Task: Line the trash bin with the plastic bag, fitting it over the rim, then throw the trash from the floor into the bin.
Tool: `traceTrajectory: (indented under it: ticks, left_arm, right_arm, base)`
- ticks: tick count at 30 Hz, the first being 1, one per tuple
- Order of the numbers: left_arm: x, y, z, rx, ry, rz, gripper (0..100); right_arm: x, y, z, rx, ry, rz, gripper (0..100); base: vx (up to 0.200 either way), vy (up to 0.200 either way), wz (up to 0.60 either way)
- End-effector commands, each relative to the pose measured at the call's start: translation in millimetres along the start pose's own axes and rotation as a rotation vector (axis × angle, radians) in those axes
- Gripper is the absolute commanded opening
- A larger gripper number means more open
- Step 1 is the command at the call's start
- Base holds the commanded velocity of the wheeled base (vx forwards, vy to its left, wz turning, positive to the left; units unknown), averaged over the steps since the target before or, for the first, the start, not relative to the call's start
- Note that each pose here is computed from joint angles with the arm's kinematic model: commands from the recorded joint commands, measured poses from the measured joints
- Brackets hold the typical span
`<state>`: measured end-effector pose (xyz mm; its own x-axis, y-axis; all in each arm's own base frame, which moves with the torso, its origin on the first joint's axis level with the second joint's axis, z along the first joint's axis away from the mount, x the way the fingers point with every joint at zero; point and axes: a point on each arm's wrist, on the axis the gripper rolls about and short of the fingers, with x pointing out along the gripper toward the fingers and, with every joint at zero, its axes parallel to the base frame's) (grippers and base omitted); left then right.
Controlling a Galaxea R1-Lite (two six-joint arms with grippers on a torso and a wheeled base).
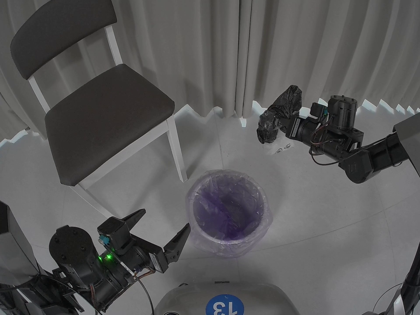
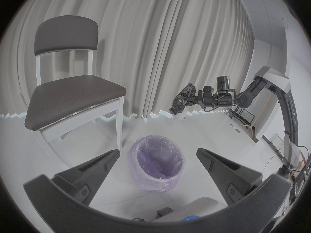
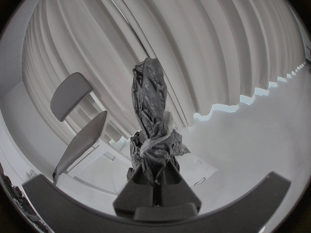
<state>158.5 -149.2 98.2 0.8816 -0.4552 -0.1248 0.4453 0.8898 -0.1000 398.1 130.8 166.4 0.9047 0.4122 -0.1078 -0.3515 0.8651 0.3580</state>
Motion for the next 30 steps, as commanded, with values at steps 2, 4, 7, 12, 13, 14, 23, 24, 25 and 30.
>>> traceTrajectory:
  ticks: [2, 4, 7, 12, 13, 14, 23, 24, 25, 30]
  left_arm:
    - [0, 0, 1, -0.004, -0.011, -0.003, 100]
    - [0, 0, 1, -0.004, -0.011, -0.003, 100]
    - [0, 0, 0, -0.003, -0.009, -0.002, 100]
    - [-4, -2, -2, 0.002, 0.003, -0.014, 100]
    - [-4, -2, -1, 0.001, 0.001, -0.015, 100]
    - [-4, -2, -1, 0.001, -0.002, -0.017, 100]
    - [0, -4, 11, -0.02, -0.066, 0.019, 100]
    - [0, -5, 11, -0.025, -0.071, 0.025, 100]
    - [1, -5, 12, -0.025, -0.073, 0.029, 100]
    - [8, -7, 20, -0.047, -0.122, 0.074, 100]
  right_arm:
    - [-9, 25, -12, -0.014, 0.025, 0.052, 0]
    - [-12, 30, -15, -0.015, 0.037, 0.062, 0]
    - [-13, 36, -24, -0.03, 0.063, 0.077, 0]
    - [-18, 49, -46, -0.075, 0.134, 0.105, 0]
    - [-19, 51, -49, -0.079, 0.144, 0.11, 0]
    - [-19, 53, -53, -0.083, 0.155, 0.114, 0]
    - [-22, 58, -89, -0.111, 0.249, 0.123, 0]
    - [-23, 58, -89, -0.114, 0.246, 0.124, 0]
    - [-22, 58, -88, -0.118, 0.246, 0.126, 0]
    - [-16, 56, -84, -0.198, 0.269, 0.116, 0]
  base:
    - [0.0, 0.0, 0.0]
    - [0.0, 0.0, 0.0]
    - [0.0, 0.0, 0.0]
    - [0.0, 0.0, 0.0]
    - [0.0, 0.0, 0.0]
    - [0.0, 0.0, 0.0]
    - [0.0, 0.0, 0.0]
    - [0.0, 0.0, 0.0]
    - [0.0, 0.0, 0.0]
    - [0.0, 0.0, 0.0]
